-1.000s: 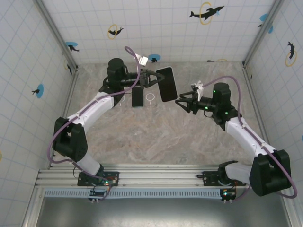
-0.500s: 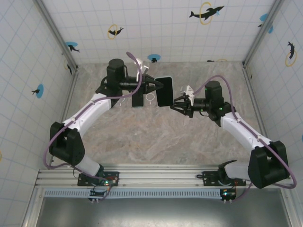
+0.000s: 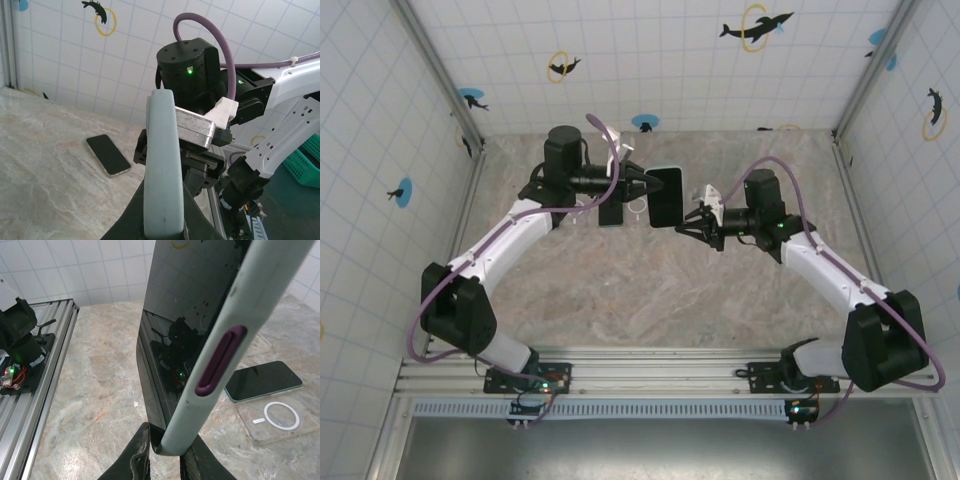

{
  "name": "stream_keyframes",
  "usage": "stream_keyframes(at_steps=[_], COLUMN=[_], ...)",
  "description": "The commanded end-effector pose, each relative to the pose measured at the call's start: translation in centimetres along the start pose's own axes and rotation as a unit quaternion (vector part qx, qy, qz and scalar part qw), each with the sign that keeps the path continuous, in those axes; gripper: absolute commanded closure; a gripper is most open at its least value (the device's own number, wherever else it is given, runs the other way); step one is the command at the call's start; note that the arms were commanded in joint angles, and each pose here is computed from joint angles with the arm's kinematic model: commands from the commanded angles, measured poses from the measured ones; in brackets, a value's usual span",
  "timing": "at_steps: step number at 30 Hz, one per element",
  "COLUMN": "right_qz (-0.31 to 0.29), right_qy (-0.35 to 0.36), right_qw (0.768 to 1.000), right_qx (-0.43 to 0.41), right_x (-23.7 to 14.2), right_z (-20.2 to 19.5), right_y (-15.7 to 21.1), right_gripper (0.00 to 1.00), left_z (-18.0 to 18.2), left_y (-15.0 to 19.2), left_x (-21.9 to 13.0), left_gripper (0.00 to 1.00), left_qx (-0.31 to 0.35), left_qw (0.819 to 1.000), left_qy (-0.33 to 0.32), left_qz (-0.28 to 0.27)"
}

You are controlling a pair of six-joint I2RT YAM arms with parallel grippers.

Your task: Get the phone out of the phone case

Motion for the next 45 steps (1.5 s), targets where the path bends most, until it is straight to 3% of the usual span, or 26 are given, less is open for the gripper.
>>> stream_keyframes(at_steps=[1,9,20,28,35,39,45], right_qz=[-0.014,-0.013,-0.02,0.001,0.008,0.046,0.039], right_qy=[-0.015,-0.008,-0.01,-0.017,0.043,0.098,0.158], right_qw=[1.0,0.999,0.999,0.999,0.993,0.979,0.96], right_qx=[-0.022,-0.038,-0.032,-0.041,-0.106,-0.173,-0.229], right_x=[0.5,0.9,1.3,1.4,1.1,0.7,0.0], right_z=[-0.1,-0.5,-0.9,-0.9,-1.6,-2.5,-3.9], right_y=[-1.3,-1.7,-1.8,-1.4,-2.3,-3.2,-5.8], right_gripper=[0.82,0.85,0.79,0.86,0.9,0.93,0.95], left_z=[-1.5,-1.6,-1.3,-1.3,-1.6,-2.1,-2.7], left_y=[-0.9,-0.6,-0.1,-0.1,0.2,0.9,1.8], left_x=[-0.7,-0.7,-0.6,-0.7,-0.7,-0.8,-0.8], left_gripper=[1.0,1.0,1.0,1.0,1.0,1.0,1.0], left_qx=[0.045,0.04,0.037,0.034,-0.01,-0.038,-0.06], left_qw=[0.999,0.999,0.999,0.999,0.998,0.996,0.994], left_qy=[0.008,0.016,0.02,0.025,0.058,0.075,0.084], left_qz=[-0.011,-0.006,-0.002,-0.002,0.008,0.014,0.024])
Point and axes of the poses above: each hand's point on the last joint's axis, 136 mm out from that joint toward the fingers, its own x axis out along the fingers, its own z axis along the line the jaws close on, y = z × x, the point moved 8 cm from there along -x, back along the fingers, and after that the axes turned 11 degrees about -x, right-handed, at the moved point
